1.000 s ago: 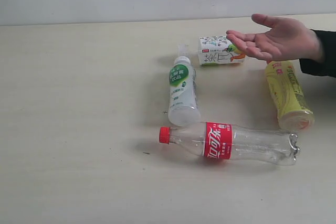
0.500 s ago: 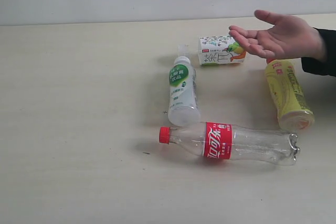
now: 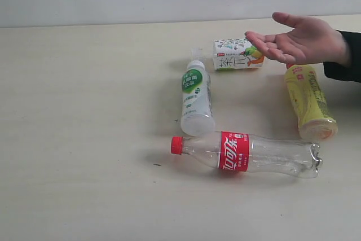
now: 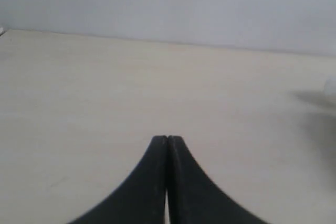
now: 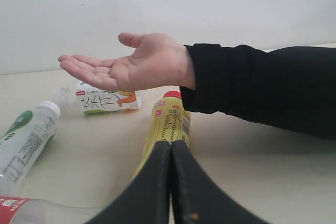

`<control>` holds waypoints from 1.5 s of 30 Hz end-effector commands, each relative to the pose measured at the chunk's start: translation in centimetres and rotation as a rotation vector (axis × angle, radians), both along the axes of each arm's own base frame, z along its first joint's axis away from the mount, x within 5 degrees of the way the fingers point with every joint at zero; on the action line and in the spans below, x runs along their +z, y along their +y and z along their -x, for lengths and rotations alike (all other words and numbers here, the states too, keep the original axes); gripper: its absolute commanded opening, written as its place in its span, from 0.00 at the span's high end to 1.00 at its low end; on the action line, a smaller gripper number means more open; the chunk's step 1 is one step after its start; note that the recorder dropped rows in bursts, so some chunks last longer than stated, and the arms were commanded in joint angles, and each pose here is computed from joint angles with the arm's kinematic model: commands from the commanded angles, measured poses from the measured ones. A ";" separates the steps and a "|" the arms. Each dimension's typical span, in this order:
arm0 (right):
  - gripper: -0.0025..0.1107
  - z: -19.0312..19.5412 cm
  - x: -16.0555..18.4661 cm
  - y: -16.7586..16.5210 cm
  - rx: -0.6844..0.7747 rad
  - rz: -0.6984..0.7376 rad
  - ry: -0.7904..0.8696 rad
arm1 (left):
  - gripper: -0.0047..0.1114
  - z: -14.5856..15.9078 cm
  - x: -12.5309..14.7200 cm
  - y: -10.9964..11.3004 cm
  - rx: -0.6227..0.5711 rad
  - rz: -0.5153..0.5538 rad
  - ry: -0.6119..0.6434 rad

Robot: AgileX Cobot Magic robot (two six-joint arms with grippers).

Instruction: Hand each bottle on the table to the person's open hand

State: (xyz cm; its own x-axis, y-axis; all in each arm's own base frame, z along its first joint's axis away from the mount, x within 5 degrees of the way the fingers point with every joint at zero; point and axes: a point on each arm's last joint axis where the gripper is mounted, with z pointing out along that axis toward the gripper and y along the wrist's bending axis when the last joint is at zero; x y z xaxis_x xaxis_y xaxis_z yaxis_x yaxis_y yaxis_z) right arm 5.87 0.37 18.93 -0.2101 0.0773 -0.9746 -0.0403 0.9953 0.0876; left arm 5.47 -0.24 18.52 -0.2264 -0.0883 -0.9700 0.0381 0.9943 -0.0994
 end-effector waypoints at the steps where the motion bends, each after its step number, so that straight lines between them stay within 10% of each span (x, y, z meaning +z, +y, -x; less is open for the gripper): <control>1: 0.98 0.0 -0.1 0.0 -0.004 0.001 -0.007 | 0.96 -0.1 3.0 -0.3 -0.013 0.311 -0.305; 6: 0.98 0.0 -0.1 0.0 -0.004 0.001 -0.007 | 0.96 0.4 5.3 0.3 -0.018 0.696 -0.545; 16: 0.98 0.0 -0.1 0.0 -0.004 0.001 -0.007 | 0.96 3.2 13.9 -0.5 -0.188 0.413 -0.976; 22: 0.98 0.0 -0.1 0.0 -0.004 0.001 -0.007 | 0.96 -2.0 19.5 0.0 0.022 0.199 -0.435; 28: 0.98 0.0 -0.1 0.0 -0.004 0.001 -0.007 | 0.96 -9.0 18.8 0.7 0.140 -0.123 0.083; 33: 0.98 0.0 -0.1 0.0 -0.004 0.001 -0.007 | 0.96 -13.5 15.6 -2.3 -0.202 -0.176 0.553; 36: 0.98 0.0 -0.1 0.0 -0.004 0.001 -0.007 | 0.96 -15.0 14.0 -5.1 -0.534 -0.141 0.717; 40: 0.98 0.0 -0.1 0.0 -0.004 0.001 -0.007 | 0.96 -14.4 11.2 -9.9 -1.100 -0.365 0.841; 45: 0.98 0.0 -0.1 0.0 -0.004 0.001 -0.007 | 0.96 -14.2 8.7 -14.5 -1.104 -0.676 0.845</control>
State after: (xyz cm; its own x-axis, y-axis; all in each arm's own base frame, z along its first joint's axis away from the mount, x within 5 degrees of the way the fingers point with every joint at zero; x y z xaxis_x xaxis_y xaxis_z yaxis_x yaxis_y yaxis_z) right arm 5.87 0.37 18.93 -0.2101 0.0773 -0.9746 -0.0403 0.9953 0.0876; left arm 19.75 -12.66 27.95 -0.4550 0.8159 -0.3569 0.8895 0.4356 -0.1381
